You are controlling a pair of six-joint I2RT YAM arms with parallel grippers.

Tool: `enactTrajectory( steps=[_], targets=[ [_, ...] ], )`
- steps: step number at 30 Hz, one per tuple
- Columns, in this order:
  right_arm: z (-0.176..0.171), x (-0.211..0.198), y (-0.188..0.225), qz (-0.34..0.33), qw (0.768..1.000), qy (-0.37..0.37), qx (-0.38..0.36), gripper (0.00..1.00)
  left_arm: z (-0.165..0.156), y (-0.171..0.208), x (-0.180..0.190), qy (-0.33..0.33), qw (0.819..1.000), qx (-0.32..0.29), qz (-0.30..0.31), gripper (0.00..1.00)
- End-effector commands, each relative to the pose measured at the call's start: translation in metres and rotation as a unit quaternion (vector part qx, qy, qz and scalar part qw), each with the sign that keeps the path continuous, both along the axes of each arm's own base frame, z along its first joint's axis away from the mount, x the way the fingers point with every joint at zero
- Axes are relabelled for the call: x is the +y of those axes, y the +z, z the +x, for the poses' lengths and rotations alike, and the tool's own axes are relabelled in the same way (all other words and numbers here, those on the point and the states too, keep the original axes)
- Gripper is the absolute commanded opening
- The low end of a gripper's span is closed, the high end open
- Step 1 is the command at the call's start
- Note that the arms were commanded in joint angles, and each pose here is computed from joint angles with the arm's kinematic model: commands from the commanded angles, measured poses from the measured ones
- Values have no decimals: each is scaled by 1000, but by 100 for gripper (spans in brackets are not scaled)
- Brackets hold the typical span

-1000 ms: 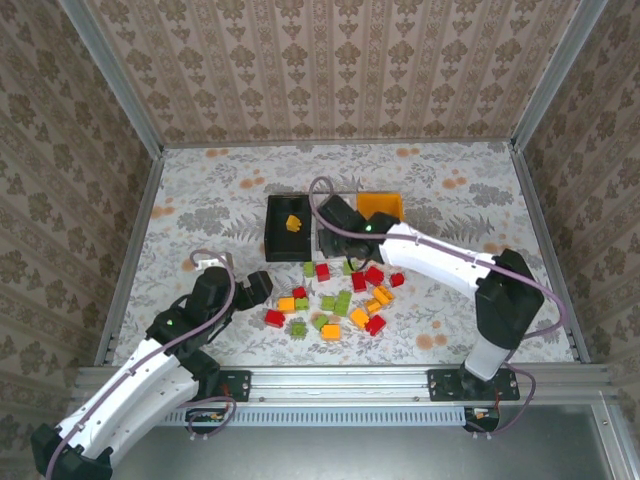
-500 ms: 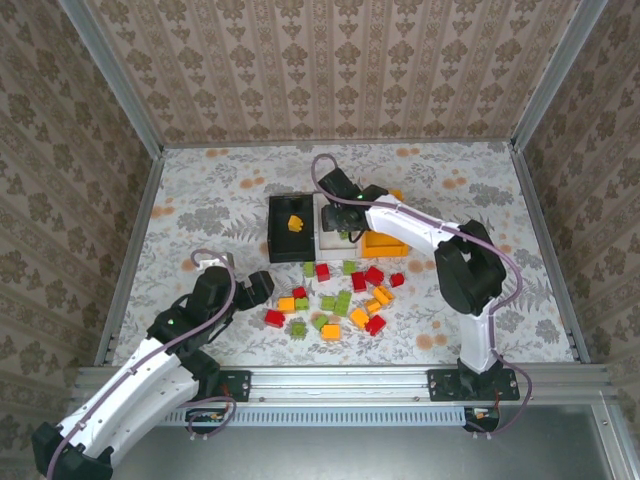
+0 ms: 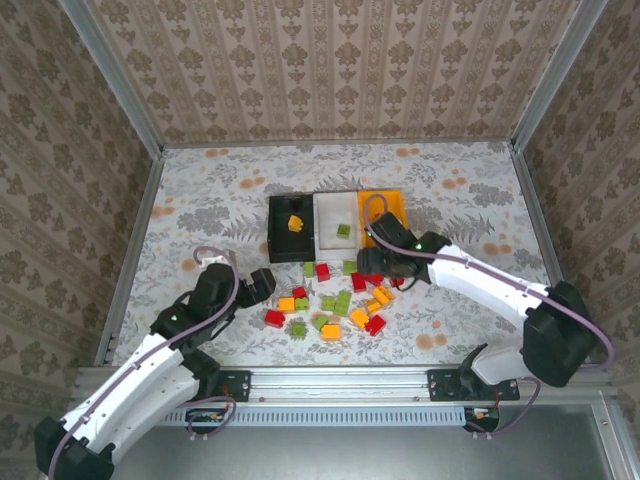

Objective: Sort the legos into containers by color

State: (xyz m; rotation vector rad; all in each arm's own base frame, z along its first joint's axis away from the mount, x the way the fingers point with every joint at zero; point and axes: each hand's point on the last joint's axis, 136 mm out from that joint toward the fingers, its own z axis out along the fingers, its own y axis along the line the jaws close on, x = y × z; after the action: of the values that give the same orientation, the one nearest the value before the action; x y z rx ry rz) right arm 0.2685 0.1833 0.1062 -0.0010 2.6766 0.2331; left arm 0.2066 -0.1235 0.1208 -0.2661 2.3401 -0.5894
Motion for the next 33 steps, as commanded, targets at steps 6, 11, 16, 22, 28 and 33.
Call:
enactTrajectory(
  steps=[6, 11, 16, 22, 28, 33],
  targets=[
    [-37, -1, -44, 7, 997, -16, 74, 75, 1, -14, -2, 7, 1000, 17, -15, 100],
    [-32, -6, -64, -29, 996, -31, 81, 73, -2, -21, 0, 10, 999, 27, -14, 100],
    [-30, -11, -76, -54, 994, -31, 85, 69, -3, -21, 1, 10, 999, 27, -14, 100],
    [-25, -7, -89, -58, 994, -28, 92, 59, -3, -21, 2, 12, 999, 27, -15, 100],
    [-26, -7, -91, -57, 994, -24, 95, 47, -4, -23, 3, 12, 999, 30, -13, 100],
    [-24, -5, -72, -45, 996, -12, 76, 35, -4, -22, 3, 11, 999, 29, -13, 100]
  ],
)
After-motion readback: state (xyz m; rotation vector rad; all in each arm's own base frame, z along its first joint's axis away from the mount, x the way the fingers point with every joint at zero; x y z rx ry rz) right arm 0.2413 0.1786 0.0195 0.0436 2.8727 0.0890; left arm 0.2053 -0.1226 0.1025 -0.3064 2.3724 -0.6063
